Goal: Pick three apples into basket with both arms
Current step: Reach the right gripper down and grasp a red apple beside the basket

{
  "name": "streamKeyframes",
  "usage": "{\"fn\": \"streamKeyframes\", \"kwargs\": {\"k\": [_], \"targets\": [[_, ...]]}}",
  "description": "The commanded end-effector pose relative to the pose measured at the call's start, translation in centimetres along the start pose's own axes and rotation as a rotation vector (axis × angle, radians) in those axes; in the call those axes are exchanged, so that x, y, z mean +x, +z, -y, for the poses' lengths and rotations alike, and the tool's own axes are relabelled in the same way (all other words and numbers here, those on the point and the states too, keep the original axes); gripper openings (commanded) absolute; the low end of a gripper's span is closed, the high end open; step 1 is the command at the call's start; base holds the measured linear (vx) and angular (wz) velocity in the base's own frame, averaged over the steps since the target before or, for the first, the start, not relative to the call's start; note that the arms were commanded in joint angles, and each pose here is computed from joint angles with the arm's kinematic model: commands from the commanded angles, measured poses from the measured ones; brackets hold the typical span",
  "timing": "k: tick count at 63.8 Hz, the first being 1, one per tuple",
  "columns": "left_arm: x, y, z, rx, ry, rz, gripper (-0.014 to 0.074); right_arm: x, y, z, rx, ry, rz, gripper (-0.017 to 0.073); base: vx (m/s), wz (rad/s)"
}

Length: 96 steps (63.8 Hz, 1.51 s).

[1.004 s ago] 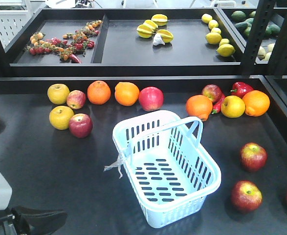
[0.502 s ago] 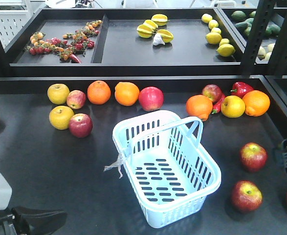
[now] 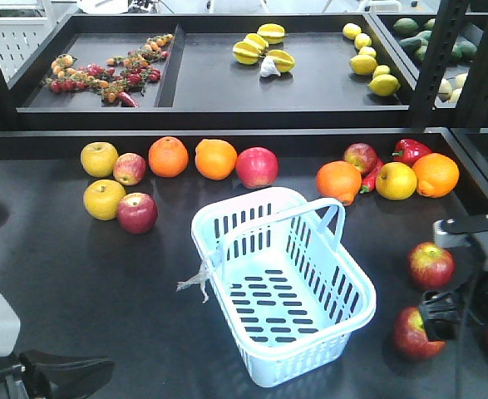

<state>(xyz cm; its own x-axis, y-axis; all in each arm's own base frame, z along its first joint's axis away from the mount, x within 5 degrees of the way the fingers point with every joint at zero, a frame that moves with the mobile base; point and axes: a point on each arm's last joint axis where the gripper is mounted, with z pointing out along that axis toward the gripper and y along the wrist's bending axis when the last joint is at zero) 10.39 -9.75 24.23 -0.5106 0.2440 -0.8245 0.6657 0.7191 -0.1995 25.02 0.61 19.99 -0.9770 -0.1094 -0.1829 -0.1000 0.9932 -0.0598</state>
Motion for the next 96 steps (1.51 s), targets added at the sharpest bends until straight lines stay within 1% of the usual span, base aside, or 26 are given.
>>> {"fn": "streamKeyframes", "kwargs": {"k": [1, 11, 17, 22, 34, 40, 67, 74, 96], "targets": [[-1.2, -0.3, 0.0, -0.011, -0.021, 0.068, -0.0007, -2.2, 0.0, 0.2, -0.003, 0.006, 0.044, 0.0686, 0.0, 0.0], [-1.2, -0.3, 0.0, -0.011, -0.021, 0.068, -0.0007, -4.9, 0.4, 0.0, -0.042, 0.043, 0.018, 0.0682, 0.0, 0.0], [-1.2, -0.3, 0.0, -0.011, -0.021, 0.068, -0.0007, -6.1, 1.0, -0.2, -0.069, 0.044, -0.003, 0.0676, 0.0, 0.0], [-1.2, -0.3, 0.0, -0.011, -0.021, 0.068, -0.0007, -6.6, 1.8, -0.2, -0.075, 0.05, -0.02, 0.0672, 0.0, 0.0], [-1.2, -0.3, 0.0, -0.011, -0.021, 0.068, -0.0007, -6.9, 4.6, -0.3, -0.069, 0.046, -0.086, 0.0665, 0.0, 0.0], [-1.2, -0.3, 0.0, -0.011, -0.021, 0.068, -0.0007, -7.0, 5.7, -0.2, -0.058, 0.044, -0.096, 0.0663, 0.0, 0.0], [-1.2, -0.3, 0.0, -0.01, -0.021, 0.067, -0.0007, -7.1, 9.6, -0.2, -0.054, 0.049, -0.14, 0.0648, 0.0, 0.0], [-1.2, -0.3, 0.1, -0.01, -0.021, 0.067, -0.0007, -7.2, 9.7, -0.1, -0.053, 0.052, -0.13, 0.0617, 0.0, 0.0], [-1.2, -0.3, 0.1, -0.009, -0.02, 0.065, -0.0007, -7.2, 9.8, -0.1, -0.049, 0.048, -0.133, 0.048, 0.0, 0.0]]}}
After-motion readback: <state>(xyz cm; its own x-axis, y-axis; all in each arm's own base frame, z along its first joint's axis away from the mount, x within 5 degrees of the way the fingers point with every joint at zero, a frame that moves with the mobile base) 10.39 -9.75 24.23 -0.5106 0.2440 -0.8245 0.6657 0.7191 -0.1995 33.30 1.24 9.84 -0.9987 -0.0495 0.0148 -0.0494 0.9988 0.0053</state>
